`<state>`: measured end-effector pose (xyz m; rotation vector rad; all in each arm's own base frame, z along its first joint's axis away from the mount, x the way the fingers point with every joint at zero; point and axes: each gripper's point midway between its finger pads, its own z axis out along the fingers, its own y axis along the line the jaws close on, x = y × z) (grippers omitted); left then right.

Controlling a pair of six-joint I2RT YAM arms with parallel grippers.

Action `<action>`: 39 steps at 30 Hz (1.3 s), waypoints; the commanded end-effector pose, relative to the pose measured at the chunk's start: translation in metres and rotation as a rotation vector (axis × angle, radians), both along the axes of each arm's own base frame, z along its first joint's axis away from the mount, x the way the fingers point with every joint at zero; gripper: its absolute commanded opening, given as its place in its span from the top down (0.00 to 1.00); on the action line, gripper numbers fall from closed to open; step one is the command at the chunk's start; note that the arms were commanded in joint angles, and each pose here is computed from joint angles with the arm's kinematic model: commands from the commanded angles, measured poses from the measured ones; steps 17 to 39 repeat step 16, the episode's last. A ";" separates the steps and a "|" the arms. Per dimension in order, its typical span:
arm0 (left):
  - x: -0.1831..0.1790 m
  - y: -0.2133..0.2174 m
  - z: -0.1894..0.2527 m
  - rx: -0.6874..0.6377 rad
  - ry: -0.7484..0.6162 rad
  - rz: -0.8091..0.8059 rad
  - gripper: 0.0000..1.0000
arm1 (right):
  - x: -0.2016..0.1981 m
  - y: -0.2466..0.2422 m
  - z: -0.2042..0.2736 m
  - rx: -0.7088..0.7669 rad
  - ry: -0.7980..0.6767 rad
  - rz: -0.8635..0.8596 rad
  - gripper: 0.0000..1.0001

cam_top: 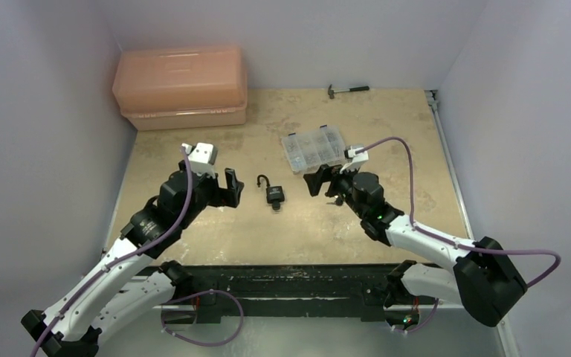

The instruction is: Unlock with the key

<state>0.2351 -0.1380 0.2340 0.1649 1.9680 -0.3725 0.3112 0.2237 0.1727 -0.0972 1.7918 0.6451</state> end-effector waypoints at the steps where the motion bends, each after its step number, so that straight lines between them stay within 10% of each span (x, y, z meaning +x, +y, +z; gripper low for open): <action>1: 0.005 0.001 0.012 -0.020 -0.067 0.008 0.09 | 0.001 -0.007 0.025 0.036 -0.158 -0.015 0.01; 39: 0.006 0.012 0.013 -0.013 -0.087 0.059 0.09 | 0.006 -0.002 0.015 0.011 -0.126 -0.004 0.01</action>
